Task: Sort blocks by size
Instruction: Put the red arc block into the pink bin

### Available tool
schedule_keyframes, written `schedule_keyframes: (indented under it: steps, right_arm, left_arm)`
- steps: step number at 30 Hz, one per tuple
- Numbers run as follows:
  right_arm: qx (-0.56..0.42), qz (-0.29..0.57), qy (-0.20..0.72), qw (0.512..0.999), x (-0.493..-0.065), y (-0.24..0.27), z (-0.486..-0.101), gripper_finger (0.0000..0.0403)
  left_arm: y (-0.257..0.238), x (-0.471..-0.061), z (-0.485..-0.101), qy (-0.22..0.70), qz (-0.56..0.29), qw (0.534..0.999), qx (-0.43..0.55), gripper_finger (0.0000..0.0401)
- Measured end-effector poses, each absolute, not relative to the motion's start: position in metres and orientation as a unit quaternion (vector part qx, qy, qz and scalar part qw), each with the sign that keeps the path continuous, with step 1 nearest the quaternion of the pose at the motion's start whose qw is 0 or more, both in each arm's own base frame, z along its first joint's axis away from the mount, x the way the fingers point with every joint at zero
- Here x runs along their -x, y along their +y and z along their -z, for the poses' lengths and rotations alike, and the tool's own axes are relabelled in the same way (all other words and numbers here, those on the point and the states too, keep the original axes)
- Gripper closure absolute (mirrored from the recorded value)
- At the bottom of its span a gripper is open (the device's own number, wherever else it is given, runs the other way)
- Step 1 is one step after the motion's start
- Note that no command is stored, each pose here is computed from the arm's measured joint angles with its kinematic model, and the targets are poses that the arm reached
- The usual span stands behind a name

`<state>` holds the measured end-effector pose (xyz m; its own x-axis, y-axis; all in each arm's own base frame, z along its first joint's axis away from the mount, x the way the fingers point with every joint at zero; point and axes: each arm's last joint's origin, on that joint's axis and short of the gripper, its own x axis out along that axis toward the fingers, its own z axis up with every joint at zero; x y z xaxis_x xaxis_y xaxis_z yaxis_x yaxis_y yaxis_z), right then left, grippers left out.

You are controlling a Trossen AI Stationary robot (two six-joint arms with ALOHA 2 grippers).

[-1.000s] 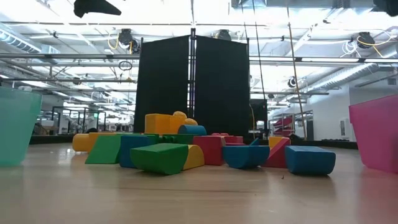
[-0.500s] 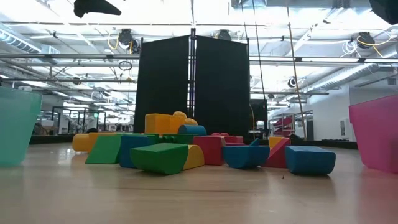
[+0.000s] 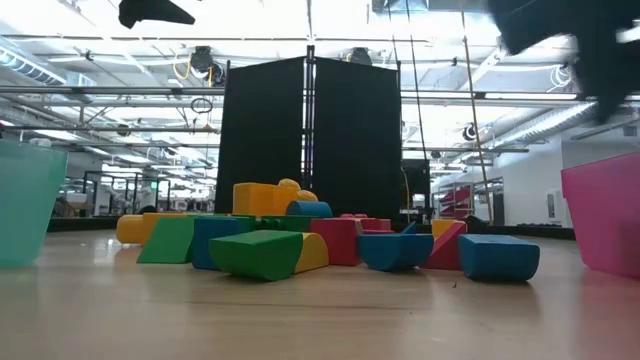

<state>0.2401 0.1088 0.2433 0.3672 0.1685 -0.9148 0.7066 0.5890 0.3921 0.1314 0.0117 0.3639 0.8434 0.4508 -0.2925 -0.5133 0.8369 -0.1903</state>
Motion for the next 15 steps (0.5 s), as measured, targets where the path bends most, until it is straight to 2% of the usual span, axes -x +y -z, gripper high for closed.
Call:
schedule_keyframes:
  steps: [3, 8, 15]
  right_arm:
    - [-0.413, 0.243, 0.495, 0.725, -0.251, 0.076, -0.243, 0.0135]
    - [-0.464, 0.363, 0.414, 0.694, -0.261, 0.019, -0.243, 0.0135]
    - [-0.505, 0.426, 0.298, 0.689, -0.279, -0.037, -0.241, 0.0135]
  left_arm:
    - [0.012, -0.131, -0.364, 0.119, -0.253, 0.951, 0.131, 0.0146]
    - [0.012, -0.131, -0.364, 0.119, -0.253, 0.951, 0.132, 0.0146]
    - [0.012, -0.131, -0.364, 0.119, -0.253, 0.951, 0.131, 0.0146]
